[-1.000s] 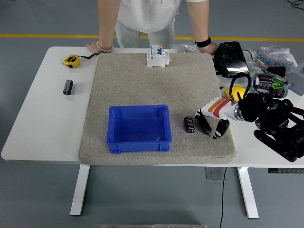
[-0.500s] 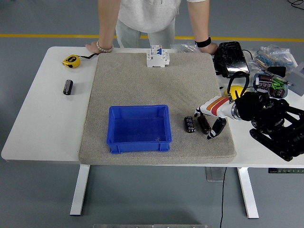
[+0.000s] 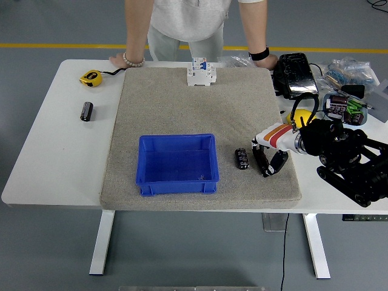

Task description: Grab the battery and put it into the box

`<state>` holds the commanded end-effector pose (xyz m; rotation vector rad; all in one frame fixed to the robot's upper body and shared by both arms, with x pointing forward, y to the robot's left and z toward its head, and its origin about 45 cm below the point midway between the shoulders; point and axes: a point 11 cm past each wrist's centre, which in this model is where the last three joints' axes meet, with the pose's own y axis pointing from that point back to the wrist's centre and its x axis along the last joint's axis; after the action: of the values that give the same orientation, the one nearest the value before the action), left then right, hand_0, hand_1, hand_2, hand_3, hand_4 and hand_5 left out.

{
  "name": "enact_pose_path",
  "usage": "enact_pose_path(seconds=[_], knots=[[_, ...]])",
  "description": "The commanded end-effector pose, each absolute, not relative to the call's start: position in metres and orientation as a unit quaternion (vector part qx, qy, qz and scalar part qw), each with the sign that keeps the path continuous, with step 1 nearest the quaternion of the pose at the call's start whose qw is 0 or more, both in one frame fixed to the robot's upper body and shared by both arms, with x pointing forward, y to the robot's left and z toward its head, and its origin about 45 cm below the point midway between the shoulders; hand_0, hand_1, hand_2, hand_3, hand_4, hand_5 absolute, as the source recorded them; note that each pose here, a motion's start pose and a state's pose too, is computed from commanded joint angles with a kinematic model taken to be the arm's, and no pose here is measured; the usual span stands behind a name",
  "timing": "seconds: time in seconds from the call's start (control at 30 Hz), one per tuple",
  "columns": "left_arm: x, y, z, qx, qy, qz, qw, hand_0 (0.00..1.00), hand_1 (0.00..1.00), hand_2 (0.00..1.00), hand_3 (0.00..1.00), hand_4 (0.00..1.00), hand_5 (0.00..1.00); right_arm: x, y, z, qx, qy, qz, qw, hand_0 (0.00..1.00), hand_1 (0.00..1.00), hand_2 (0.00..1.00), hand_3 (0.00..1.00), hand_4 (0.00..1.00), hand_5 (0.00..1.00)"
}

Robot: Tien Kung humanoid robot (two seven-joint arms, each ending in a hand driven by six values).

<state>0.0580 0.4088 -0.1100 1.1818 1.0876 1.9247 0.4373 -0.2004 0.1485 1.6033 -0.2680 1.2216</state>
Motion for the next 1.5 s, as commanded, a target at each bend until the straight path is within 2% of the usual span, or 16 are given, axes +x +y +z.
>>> enact_pose_path(seconds=[0.13, 0.17, 0.33, 0.37, 0.97, 1.5], knots=[[0.058, 0.409, -0.11, 0.448, 0.412, 0.729, 0.313, 0.741, 0.719, 0.8, 0.741, 0.753, 0.507, 0.437, -0.2, 0.148, 0.67, -0.114, 0.512, 0.525, 0.567, 0.576, 0.583, 0.588, 0.998, 0.312], [0.058, 0.409, -0.11, 0.448, 0.412, 0.729, 0.313, 0.74, 0.717, 0.799, 0.74, 0.754, 0.509, 0.437, -0.199, 0.148, 0.67, -0.115, 0.513, 0.524, 0.52, 0.524, 0.525, 0.519, 0.919, 0.27], [0.059, 0.409, -0.11, 0.449, 0.411, 0.729, 0.314, 0.74, 0.717, 0.799, 0.74, 0.754, 0.509, 0.438, -0.198, 0.15, 0.67, -0.121, 0.516, 0.52, 0.52, 0.524, 0.525, 0.519, 0.919, 0.27], [0.059, 0.409, -0.11, 0.449, 0.411, 0.729, 0.314, 0.74, 0.715, 0.798, 0.74, 0.753, 0.507, 0.438, -0.198, 0.151, 0.669, -0.122, 0.517, 0.52, 0.492, 0.499, 0.506, 0.497, 0.892, 0.278], [0.055, 0.411, -0.11, 0.453, 0.411, 0.728, 0.311, 0.739, 0.713, 0.797, 0.739, 0.753, 0.507, 0.443, -0.194, 0.169, 0.673, -0.145, 0.524, 0.502, 0.482, 0.488, 0.496, 0.491, 0.88, 0.277], [0.055, 0.412, -0.109, 0.452, 0.411, 0.729, 0.31, 0.739, 0.711, 0.796, 0.738, 0.754, 0.51, 0.442, -0.124, 0.227, 0.694, -0.182, 0.567, 0.405, 0.485, 0.485, 0.496, 0.491, 0.848, 0.258]])
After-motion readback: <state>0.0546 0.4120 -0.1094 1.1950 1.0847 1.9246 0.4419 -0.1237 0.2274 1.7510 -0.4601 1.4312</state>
